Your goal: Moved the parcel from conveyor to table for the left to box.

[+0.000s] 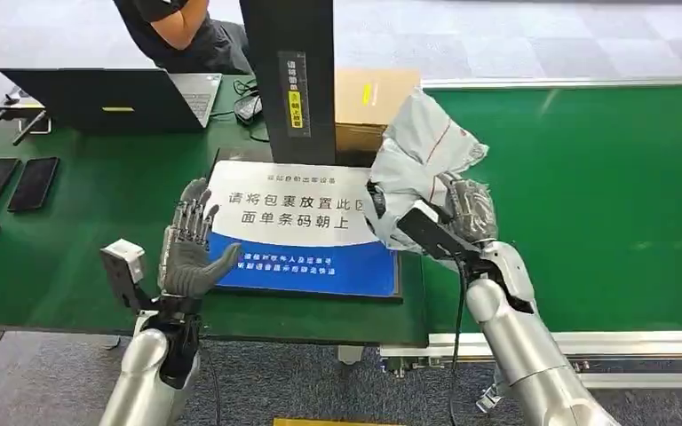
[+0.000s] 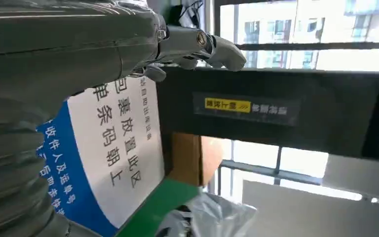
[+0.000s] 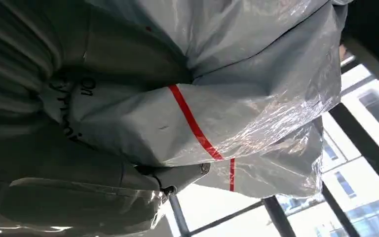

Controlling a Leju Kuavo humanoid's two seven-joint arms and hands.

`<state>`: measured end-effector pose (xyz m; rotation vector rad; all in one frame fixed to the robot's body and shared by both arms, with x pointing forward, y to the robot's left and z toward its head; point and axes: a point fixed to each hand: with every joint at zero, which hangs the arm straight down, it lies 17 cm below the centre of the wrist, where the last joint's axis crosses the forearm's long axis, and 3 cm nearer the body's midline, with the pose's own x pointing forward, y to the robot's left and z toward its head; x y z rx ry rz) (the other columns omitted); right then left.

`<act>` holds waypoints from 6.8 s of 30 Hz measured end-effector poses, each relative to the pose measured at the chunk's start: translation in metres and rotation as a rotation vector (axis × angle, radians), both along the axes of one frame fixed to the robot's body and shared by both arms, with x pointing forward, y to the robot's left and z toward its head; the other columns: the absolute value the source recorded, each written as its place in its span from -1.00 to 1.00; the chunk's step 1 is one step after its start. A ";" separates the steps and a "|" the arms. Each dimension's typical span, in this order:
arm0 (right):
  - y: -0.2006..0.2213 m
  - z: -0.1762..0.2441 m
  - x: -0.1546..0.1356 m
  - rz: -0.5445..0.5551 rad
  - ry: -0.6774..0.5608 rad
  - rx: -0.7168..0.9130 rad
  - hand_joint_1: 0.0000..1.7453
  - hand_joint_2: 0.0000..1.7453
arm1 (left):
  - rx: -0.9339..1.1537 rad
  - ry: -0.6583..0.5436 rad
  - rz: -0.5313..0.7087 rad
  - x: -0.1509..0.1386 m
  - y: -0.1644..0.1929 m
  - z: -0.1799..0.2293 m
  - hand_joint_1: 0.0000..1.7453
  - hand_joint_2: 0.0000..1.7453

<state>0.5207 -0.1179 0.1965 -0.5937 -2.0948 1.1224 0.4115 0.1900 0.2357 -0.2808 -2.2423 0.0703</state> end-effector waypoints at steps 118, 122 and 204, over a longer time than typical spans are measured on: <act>0.002 0.117 -0.053 0.177 -0.155 0.607 -1.00 1.00 | 0.003 0.014 -0.073 -0.002 -0.029 -0.005 -1.00 1.00; -0.039 0.108 -0.059 0.172 -0.067 0.765 -1.00 1.00 | 0.005 0.035 -0.059 -0.006 -0.020 -0.014 -1.00 1.00; -0.137 -0.023 -0.102 -0.024 0.371 1.081 -1.00 1.00 | 0.246 0.082 -0.173 -0.019 -0.085 -0.037 -1.00 1.00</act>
